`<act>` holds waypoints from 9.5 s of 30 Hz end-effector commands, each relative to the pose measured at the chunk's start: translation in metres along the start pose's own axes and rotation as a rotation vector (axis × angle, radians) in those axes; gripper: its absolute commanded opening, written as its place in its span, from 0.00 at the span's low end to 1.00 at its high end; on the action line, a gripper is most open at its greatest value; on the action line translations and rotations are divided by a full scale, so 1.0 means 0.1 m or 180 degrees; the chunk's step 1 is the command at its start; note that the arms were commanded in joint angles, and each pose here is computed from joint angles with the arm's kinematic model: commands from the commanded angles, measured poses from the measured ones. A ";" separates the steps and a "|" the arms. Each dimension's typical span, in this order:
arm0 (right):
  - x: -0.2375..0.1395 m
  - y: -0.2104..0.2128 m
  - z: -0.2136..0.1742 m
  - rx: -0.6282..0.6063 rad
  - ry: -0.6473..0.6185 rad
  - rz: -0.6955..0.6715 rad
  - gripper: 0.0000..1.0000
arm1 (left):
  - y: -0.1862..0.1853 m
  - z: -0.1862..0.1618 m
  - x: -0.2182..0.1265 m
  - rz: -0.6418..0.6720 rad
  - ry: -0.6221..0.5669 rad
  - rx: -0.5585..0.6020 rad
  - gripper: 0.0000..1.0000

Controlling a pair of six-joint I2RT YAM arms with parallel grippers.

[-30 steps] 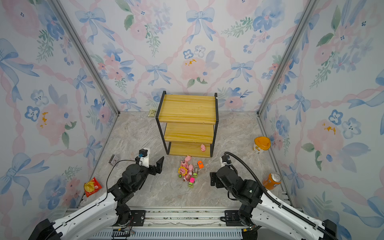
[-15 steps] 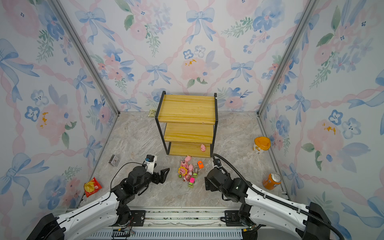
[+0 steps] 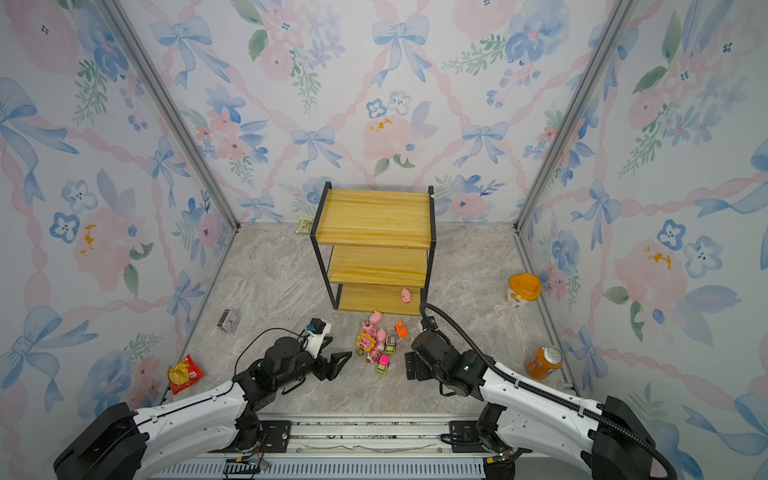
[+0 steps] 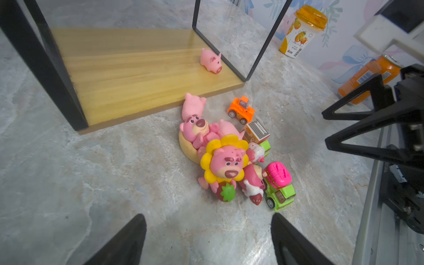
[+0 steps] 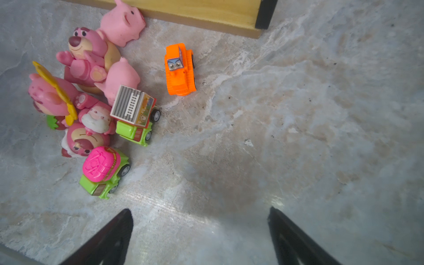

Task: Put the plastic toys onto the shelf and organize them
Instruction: 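Move the left gripper down toward the pink toy pile while the right gripper approaches, then close the left gripper on the pink sunflower-petal figure, then lift the sunflower figure with the left gripper up to the top shelf, then lower the figure onto the top shelf and open the left gripper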

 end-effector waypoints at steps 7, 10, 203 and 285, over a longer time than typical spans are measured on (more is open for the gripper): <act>0.04 -0.05 -0.06 0.0021 0.0053 0.0033 0.95 | -0.16 0.24 0.30 -0.0138 -0.0054 -0.0010 0.80; 0.05 -0.06 -0.07 0.0031 0.0052 0.0029 0.95 | -0.21 0.26 0.41 -0.0227 0.0009 -0.0027 0.80; 0.08 -0.20 -0.06 -0.0132 0.0128 -0.0114 0.97 | -0.28 4.01 0.00 -0.0497 -0.0680 0.0844 0.05; 0.06 -0.34 -0.09 0.0030 0.0039 -0.0072 0.97 | -0.08 3.90 0.53 -0.0115 -0.0215 0.0769 0.54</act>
Point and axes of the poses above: each gripper's point midway between its finger pads, its own x axis out along the fingers, its own y axis along the line the jaws close on, z = x × y, the point moved 2 cm from there along -x, back along the fingers, and after that the axes turned 2 degrees about x, right-handed, at the moved point
